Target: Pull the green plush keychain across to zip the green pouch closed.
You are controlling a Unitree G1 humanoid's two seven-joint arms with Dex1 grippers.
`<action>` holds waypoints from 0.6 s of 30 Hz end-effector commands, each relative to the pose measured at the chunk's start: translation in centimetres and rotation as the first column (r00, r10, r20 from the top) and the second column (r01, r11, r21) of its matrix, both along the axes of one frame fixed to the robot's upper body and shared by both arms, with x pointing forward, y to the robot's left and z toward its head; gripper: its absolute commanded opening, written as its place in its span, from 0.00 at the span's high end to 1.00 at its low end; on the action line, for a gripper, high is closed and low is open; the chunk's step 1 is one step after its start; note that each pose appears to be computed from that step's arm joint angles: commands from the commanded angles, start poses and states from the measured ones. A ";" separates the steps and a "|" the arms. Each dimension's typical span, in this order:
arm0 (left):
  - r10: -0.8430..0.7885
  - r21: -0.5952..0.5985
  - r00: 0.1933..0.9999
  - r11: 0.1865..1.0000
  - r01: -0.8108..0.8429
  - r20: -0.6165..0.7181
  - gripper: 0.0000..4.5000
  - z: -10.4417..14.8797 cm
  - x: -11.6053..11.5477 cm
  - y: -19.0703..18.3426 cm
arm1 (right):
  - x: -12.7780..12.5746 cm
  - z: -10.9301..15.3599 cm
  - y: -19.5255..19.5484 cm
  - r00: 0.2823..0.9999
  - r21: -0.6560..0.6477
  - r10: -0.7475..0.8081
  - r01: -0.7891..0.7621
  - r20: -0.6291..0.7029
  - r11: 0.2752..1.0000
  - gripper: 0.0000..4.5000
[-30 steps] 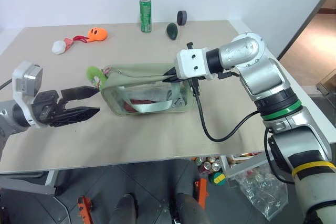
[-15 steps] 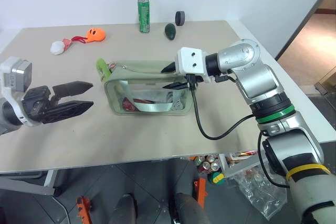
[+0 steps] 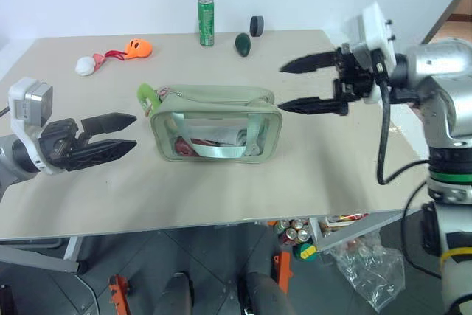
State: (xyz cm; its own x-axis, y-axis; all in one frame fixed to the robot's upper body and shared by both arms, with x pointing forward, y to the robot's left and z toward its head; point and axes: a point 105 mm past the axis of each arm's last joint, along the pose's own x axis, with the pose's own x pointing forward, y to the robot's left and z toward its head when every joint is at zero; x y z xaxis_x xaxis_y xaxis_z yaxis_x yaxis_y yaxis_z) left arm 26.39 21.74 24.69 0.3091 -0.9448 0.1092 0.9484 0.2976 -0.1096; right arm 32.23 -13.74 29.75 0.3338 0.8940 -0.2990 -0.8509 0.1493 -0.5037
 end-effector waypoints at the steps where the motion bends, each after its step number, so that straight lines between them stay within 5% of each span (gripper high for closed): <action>1: -0.023 0.006 0.999 1.000 0.023 0.033 0.00 0.7 -0.2 -0.3 | 0.3 -0.4 -1.0 0.996 -0.031 -0.068 0.070 0.051 0.997 0.23; 18: 0.059 -0.032 0.989 0.998 -0.055 0.133 0.00 1.8 3.0 -1.1 | 2.9 -5.0 0.6 0.988 0.005 -0.153 0.153 -0.023 0.988 0.23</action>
